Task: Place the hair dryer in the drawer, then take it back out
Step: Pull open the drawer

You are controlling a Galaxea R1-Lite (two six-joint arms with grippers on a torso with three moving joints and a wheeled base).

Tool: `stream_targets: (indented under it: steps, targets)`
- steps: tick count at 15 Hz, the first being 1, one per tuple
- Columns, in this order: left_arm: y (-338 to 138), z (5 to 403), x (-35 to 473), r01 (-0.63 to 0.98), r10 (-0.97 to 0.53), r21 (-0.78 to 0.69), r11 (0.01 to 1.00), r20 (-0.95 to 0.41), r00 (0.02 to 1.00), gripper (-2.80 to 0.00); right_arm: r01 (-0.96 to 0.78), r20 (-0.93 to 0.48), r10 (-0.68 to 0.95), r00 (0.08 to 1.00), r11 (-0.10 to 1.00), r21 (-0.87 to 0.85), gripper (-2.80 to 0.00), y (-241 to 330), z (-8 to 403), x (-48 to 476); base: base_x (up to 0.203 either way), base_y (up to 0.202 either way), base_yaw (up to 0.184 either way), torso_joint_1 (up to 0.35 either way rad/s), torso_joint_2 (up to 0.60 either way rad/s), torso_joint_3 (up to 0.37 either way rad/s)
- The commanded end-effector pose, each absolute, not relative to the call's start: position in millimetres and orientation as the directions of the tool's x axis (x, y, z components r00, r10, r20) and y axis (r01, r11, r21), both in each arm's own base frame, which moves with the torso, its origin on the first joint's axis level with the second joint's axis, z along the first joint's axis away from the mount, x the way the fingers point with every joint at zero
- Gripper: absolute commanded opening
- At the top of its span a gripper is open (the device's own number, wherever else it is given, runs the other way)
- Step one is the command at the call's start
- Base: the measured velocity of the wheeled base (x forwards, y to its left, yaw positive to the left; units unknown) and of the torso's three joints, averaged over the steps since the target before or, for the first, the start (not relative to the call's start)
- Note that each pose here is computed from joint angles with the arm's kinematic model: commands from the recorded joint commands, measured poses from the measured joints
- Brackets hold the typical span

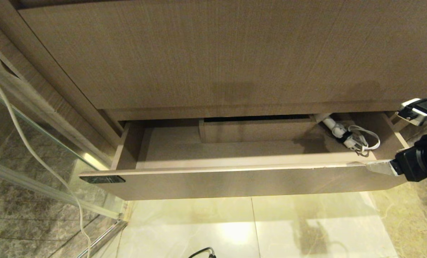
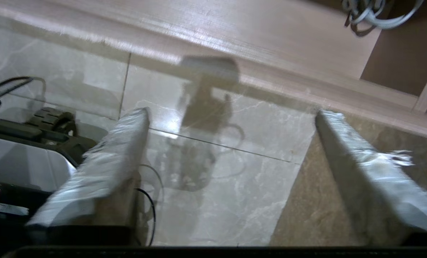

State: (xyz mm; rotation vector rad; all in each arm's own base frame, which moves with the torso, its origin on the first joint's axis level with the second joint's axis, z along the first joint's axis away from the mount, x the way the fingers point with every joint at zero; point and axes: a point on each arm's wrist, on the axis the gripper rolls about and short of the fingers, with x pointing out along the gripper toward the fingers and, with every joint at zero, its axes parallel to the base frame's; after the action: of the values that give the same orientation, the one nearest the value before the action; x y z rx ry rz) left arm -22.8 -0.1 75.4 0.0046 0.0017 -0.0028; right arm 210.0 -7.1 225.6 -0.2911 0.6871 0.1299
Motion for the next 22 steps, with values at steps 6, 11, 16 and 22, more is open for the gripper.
stream_targets:
  steps: [6, 11, 16, 22]
  targets:
    - [-0.1, 74.9, -22.6, 0.003, -0.003, 0.005, 1.000, -0.005, 1.000, -2.80, -0.141, -0.659, -0.048, 0.751, 0.963, -0.231, -2.80, -24.4, 220.6, 236.8, 0.000, 0.000, 0.000, 0.000, 0.00, 0.000]
    - [-0.1, 74.9, -22.6, 0.003, -0.003, 0.005, 1.000, -0.005, 1.000, -2.80, -0.077, -0.676, -0.091, 0.732, 0.973, -0.215, -2.80, -41.0, 213.8, 270.2, 0.000, 0.000, 0.000, 0.000, 0.00, 0.000]
    - [-0.1, 74.9, -22.6, 0.003, -0.003, 0.005, 1.000, -0.005, 1.000, -2.80, -0.036, -0.732, -0.114, 0.672, 0.982, -0.186, -2.80, -59.6, 183.7, 313.0, 0.000, 0.000, 0.000, 0.000, 0.00, 0.000]
    - [-0.1, 74.9, -22.6, 0.003, -0.003, 0.005, 1.000, -0.005, 1.000, -2.80, -0.059, -0.738, -0.169, 0.653, 0.960, -0.273, 0.00, -82.1, 150.3, 358.8, 0.000, 0.000, 0.000, 0.000, 0.00, 0.000]
